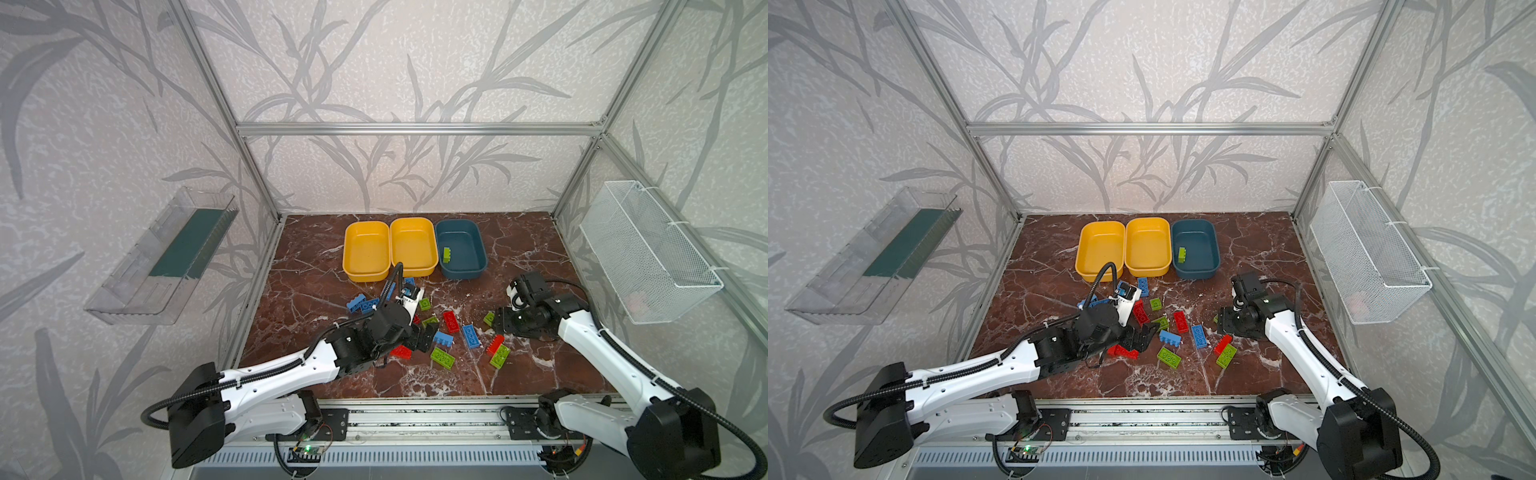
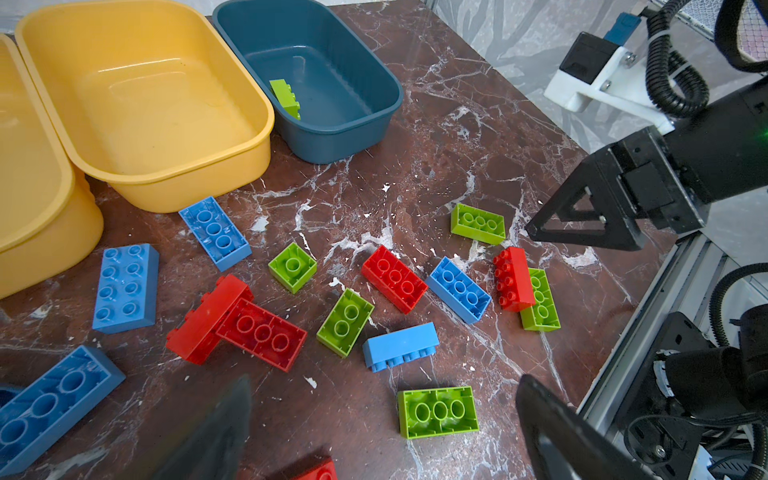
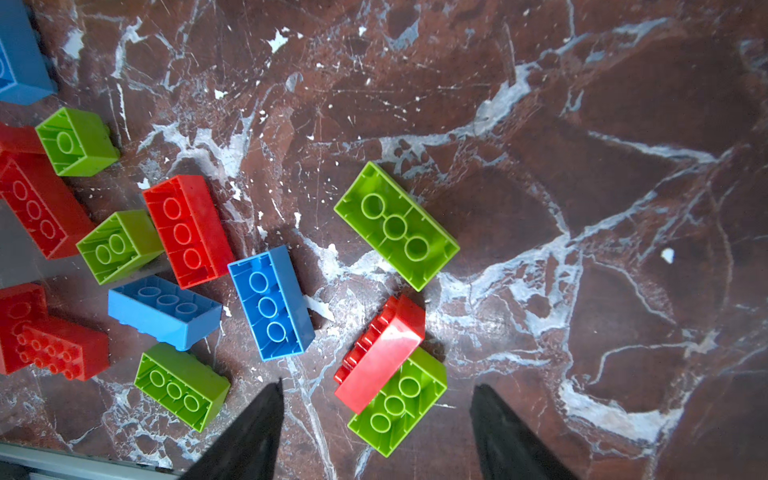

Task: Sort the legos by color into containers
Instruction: 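Move the right gripper back over the bricks nearer the robot, then lower the right gripper and grasp another lime-green brick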

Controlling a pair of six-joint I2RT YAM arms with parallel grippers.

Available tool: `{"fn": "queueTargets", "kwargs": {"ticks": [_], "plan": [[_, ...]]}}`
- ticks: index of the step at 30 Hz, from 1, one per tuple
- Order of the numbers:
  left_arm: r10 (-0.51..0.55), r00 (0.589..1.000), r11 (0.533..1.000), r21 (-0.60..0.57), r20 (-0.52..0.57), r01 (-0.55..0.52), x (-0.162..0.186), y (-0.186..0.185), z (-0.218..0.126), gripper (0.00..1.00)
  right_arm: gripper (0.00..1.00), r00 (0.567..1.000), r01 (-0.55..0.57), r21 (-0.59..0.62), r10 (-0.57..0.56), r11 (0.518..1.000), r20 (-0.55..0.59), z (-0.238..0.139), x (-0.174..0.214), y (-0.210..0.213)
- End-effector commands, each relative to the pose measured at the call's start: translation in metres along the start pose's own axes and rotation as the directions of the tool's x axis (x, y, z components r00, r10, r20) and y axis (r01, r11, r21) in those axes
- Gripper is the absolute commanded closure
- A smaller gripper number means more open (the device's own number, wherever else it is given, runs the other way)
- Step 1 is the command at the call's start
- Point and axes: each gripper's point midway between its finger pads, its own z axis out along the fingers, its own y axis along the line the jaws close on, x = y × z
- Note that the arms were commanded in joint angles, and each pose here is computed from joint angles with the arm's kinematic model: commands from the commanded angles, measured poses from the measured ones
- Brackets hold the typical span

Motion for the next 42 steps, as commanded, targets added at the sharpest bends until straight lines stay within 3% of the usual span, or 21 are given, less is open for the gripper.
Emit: {"fn": "queueTargets", "kwargs": {"ticks": [1, 29, 35, 42], "plan": [[0.016, 1.000, 1.000, -0.021, 0.005, -0.016, 0.001, 0.004, 0.001, 0.01, 0.28, 1.000, -0.008, 0.016, 0.008, 1.000, -0.026, 0.004, 0.008, -0.004], [0.052, 0.999, 0.997, -0.063, -0.008, -0.053, 0.004, 0.009, 0.009, 0.01, 0.28, 0.997, 0.008, 0.021, -0.007, 1.000, -0.082, 0.025, 0.012, -0.004], [0.060, 0.998, 0.994, -0.090, -0.001, -0.060, 0.003, 0.015, 0.007, 0.01, 0.28, 0.994, 0.075, 0.064, -0.070, 0.995, -0.080, 0.022, -0.013, -0.001], [0.059, 0.998, 0.990, -0.131, 0.020, -0.056, 0.003, 0.025, -0.002, 0.01, 0.27, 0.970, 0.196, 0.091, -0.179, 0.976, -0.164, 0.033, -0.029, 0.002]]}}
